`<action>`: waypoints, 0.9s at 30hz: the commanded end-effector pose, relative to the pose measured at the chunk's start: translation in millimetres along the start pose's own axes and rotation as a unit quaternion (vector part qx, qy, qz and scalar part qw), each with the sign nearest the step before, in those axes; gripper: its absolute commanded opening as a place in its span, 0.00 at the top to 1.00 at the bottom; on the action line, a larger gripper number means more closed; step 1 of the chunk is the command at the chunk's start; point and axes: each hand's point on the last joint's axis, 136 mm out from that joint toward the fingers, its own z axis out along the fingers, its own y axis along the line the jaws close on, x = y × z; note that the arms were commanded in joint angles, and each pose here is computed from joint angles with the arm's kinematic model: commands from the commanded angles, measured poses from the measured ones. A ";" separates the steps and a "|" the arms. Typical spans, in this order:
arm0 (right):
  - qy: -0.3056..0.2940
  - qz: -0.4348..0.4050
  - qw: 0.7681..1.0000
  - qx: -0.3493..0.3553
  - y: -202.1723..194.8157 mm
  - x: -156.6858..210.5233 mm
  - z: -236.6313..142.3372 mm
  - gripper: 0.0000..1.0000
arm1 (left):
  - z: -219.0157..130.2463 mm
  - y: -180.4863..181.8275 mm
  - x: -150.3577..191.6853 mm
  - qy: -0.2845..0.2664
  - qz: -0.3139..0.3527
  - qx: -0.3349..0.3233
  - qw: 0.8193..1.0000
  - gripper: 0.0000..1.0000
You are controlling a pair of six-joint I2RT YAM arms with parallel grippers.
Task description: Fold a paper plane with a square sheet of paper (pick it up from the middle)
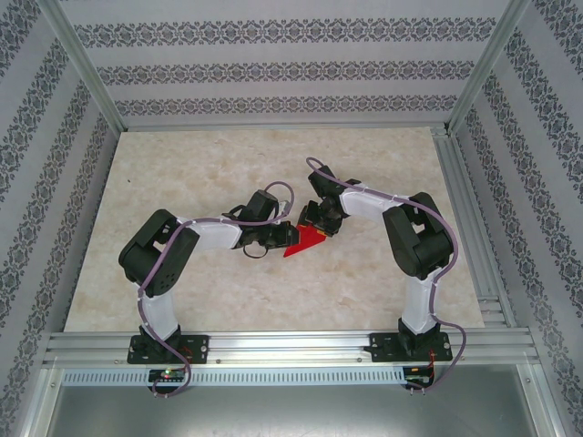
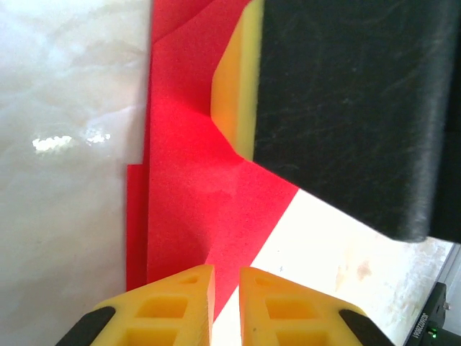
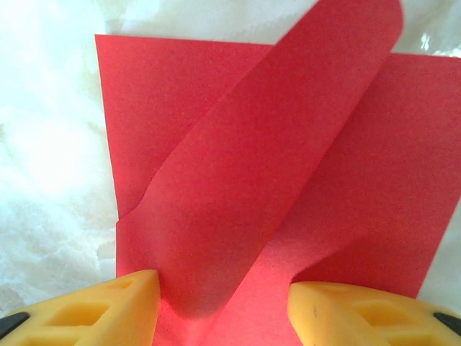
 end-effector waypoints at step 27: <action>0.050 0.017 0.987 0.155 -96.2 36.1 72.5 0.45 | -6.6 -5.5 -16.6 -0.041 0.010 -0.012 0.999 0.82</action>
